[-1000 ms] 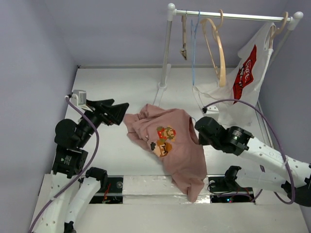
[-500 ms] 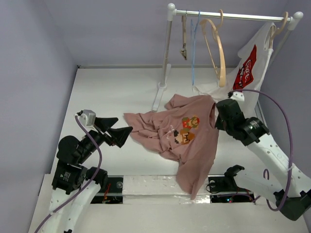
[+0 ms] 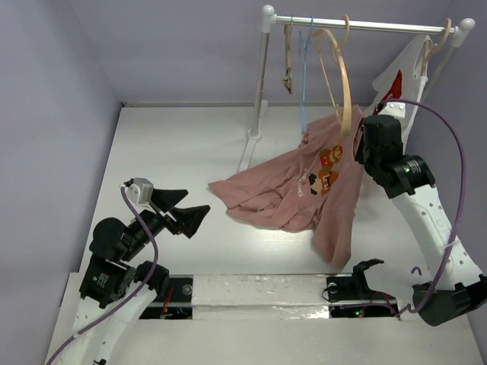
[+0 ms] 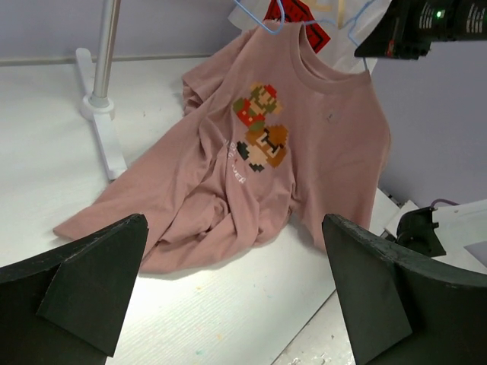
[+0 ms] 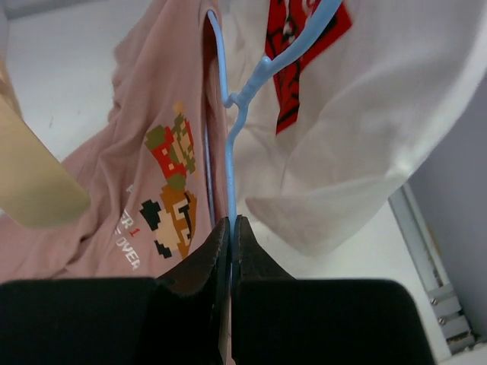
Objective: Place the t-shirt on the hanger
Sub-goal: Place the hanger at the clothesline.
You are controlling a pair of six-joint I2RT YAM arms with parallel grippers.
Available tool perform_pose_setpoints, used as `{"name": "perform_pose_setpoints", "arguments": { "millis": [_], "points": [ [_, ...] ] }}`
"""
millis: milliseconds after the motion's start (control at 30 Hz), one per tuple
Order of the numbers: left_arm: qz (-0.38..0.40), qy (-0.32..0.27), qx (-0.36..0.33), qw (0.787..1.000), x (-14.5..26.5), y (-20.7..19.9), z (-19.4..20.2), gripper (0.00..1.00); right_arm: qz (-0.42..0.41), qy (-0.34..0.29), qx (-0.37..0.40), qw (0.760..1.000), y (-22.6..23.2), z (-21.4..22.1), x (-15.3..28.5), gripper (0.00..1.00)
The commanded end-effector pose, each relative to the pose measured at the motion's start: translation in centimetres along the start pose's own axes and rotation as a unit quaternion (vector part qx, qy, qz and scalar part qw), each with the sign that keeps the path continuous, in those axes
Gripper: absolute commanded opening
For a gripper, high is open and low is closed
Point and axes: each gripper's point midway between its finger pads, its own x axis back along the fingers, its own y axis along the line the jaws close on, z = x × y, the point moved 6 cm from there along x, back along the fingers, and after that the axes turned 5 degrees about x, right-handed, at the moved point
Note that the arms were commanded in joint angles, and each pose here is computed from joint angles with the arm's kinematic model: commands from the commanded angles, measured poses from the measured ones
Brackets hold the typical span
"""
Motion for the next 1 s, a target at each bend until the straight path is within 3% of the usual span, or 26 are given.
{"name": "perform_pose_setpoints", "arguments": {
  "millis": [0, 333, 667, 967],
  "points": [
    [0.011, -0.015, -0.007, 1.0, 0.1, -0.4, -0.4, 0.99, 0.032, -0.122, -0.039, 0.991, -1.6, -6.8, 1.7, 0.0],
    [0.006, -0.016, -0.002, 1.0, 0.1, -0.3, -0.3, 0.99, 0.057, -0.215, -0.046, 0.974, -3.0, -14.1, 2.8, 0.0],
    [0.001, -0.024, -0.001, 1.0, 0.4, -0.3, -0.5, 0.99, 0.046, -0.318, -0.047, 0.946, -3.6, -17.5, 4.2, 0.0],
    [0.005, -0.031, 0.005, 1.0, 0.7, -0.7, -0.5, 0.99, 0.059, -0.336, -0.011, 0.94, -3.7, -19.7, 2.6, 0.0]
  ]
}}
